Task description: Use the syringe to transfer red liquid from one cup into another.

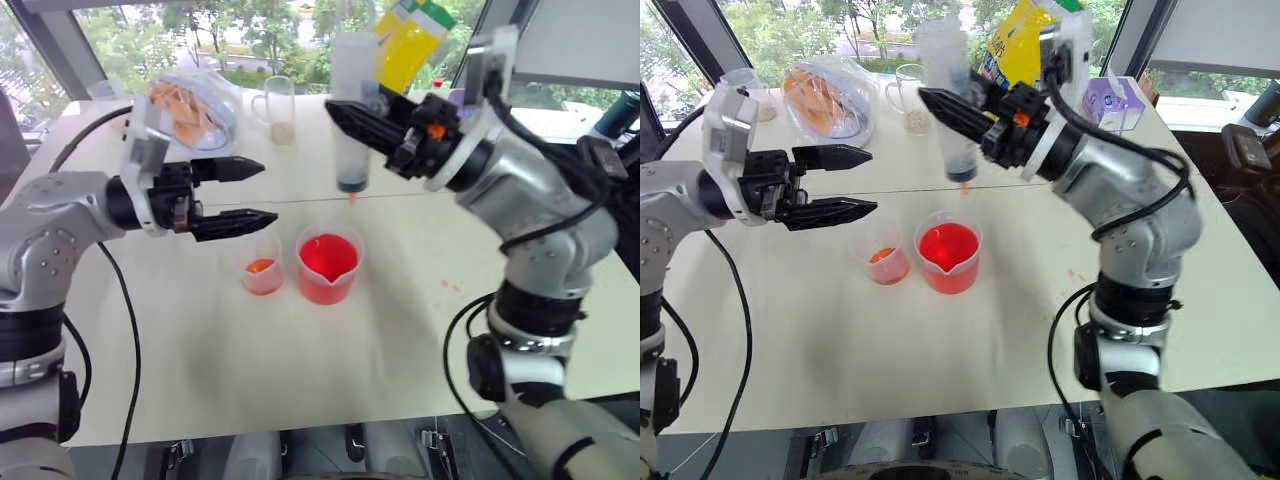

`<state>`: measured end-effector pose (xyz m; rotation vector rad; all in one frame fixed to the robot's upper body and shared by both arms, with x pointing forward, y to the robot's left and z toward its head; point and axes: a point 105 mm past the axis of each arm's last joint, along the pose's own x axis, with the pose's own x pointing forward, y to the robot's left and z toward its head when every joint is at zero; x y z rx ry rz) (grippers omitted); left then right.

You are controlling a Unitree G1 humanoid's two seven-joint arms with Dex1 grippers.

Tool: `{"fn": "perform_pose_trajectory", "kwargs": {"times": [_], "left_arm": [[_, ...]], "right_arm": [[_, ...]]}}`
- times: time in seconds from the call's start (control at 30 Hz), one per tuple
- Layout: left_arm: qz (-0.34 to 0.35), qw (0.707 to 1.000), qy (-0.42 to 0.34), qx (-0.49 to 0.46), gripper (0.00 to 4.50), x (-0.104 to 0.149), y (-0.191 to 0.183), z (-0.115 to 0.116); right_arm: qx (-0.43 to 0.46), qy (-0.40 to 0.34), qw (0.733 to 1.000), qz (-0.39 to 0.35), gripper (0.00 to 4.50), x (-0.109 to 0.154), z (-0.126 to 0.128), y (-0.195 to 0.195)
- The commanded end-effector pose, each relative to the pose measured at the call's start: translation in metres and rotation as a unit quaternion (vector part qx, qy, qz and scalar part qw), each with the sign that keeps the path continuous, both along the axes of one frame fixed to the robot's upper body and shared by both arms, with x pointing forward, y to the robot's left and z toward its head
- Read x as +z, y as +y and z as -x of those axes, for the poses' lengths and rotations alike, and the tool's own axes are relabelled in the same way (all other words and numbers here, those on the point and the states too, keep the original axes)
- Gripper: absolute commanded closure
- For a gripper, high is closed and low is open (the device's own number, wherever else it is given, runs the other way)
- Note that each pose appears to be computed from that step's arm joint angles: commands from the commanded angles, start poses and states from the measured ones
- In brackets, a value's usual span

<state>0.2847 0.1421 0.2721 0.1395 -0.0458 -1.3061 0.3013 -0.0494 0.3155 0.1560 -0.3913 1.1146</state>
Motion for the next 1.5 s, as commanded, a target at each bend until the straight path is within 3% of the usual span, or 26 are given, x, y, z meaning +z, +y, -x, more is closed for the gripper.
{"fn": "perform_pose_trajectory", "kwargs": {"times": [0.03,0.23,0.37,1.13,1.23,1.3,1.47,1.5], "left_arm": [[-0.002,1.000,-0.026,-0.009,0.00,0.013,-0.003,0.003],[0.006,0.999,-0.035,-0.020,0.00,0.024,-0.011,0.008],[0.015,0.999,-0.040,-0.028,0.00,0.031,-0.018,0.009],[0.030,0.997,-0.021,-0.073,0.00,0.024,-0.044,0.000],[0.027,0.997,-0.017,-0.076,0.85,0.021,-0.045,-0.001],[0.025,0.996,-0.013,-0.079,1.69,0.018,-0.046,-0.001],[0.032,0.996,-0.011,-0.083,4.34,0.019,-0.047,-0.002],[0.034,0.996,-0.012,-0.083,4.43,0.020,-0.048,-0.003]], "right_arm": [[0.022,-0.028,0.999,-0.015,3.15,-0.008,0.008,0.009],[0.028,-0.008,0.999,0.020,3.15,-0.064,0.002,0.020],[0.025,-0.011,0.999,0.036,3.15,-0.083,0.001,0.022],[-0.008,-0.022,0.998,0.065,3.15,-0.102,-0.005,0.013],[-0.011,-0.024,0.997,0.067,3.15,-0.101,-0.006,0.012],[-0.012,-0.026,0.997,0.067,3.15,-0.100,-0.006,0.012],[-0.013,-0.029,0.997,0.069,3.15,-0.098,-0.004,0.012],[-0.013,-0.029,0.997,0.071,3.15,-0.099,-0.004,0.011]]}}
